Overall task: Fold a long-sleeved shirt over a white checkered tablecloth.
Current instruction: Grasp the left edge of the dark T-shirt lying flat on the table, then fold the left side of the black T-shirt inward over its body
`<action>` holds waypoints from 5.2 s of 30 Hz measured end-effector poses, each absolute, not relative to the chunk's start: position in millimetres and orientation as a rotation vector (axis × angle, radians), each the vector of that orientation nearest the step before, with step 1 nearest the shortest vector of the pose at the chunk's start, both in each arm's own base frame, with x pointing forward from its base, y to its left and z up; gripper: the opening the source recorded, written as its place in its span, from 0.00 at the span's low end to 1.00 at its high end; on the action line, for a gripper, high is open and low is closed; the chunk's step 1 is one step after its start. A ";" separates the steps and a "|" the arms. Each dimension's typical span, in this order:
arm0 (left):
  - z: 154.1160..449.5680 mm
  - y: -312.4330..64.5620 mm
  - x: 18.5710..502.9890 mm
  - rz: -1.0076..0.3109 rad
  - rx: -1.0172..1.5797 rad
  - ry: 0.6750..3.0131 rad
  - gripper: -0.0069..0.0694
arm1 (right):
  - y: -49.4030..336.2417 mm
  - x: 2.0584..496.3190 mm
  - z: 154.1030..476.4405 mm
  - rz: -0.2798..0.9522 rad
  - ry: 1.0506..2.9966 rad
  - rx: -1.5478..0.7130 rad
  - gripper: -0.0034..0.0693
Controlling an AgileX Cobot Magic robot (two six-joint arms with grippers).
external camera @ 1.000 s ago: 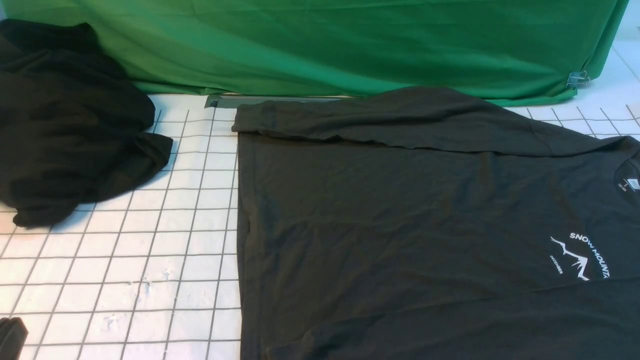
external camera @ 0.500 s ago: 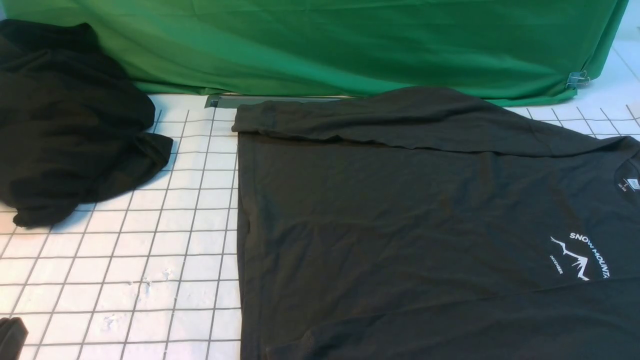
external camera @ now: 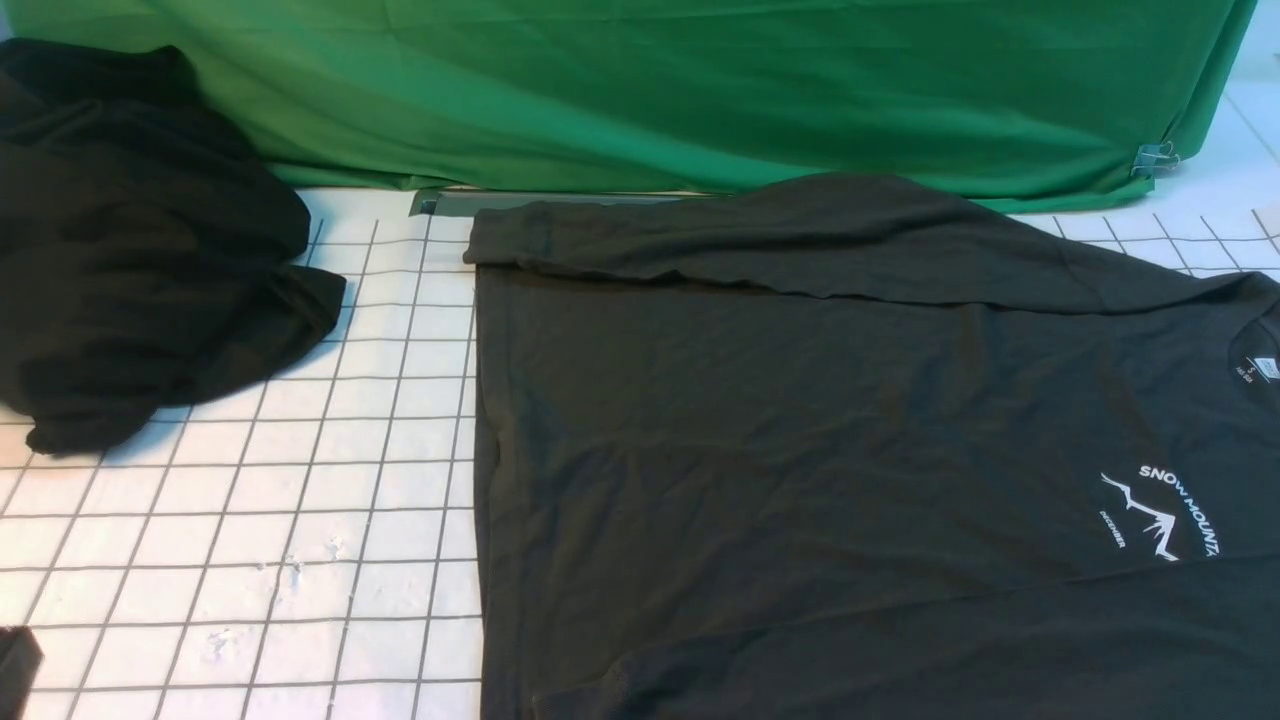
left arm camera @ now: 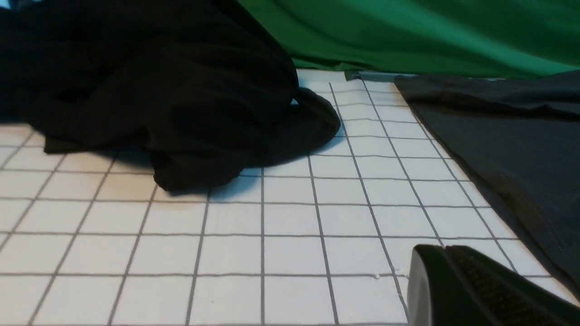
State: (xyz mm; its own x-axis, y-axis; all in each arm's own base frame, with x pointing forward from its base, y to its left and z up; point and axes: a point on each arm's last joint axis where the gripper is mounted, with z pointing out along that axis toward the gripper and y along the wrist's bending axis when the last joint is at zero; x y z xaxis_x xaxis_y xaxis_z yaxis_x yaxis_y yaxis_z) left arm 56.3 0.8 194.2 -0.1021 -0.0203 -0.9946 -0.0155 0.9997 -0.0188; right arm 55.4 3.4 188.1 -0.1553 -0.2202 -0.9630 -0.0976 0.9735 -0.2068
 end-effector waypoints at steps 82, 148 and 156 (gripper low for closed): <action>185.5 -153.9 228.8 -0.789 0.327 2.996 0.21 | 22.5 123.3 303.0 0.176 2.605 -0.356 0.19; 302.4 -116.8 343.8 -0.604 0.103 2.514 0.11 | 21.9 132.2 308.3 0.157 2.500 -0.306 0.35; 250.3 -112.5 404.4 -0.555 0.014 2.569 0.11 | 21.9 132.2 308.3 0.166 2.504 -0.277 0.36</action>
State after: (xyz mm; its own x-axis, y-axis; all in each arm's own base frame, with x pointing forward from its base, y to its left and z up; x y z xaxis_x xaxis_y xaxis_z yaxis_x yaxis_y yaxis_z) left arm 404.4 -112.5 250.3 -0.8710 -0.0940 -0.4823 0.1137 0.9164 -0.3839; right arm 132.2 21.9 308.3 -0.7940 -0.1595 -0.5867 -0.2357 0.9703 0.0552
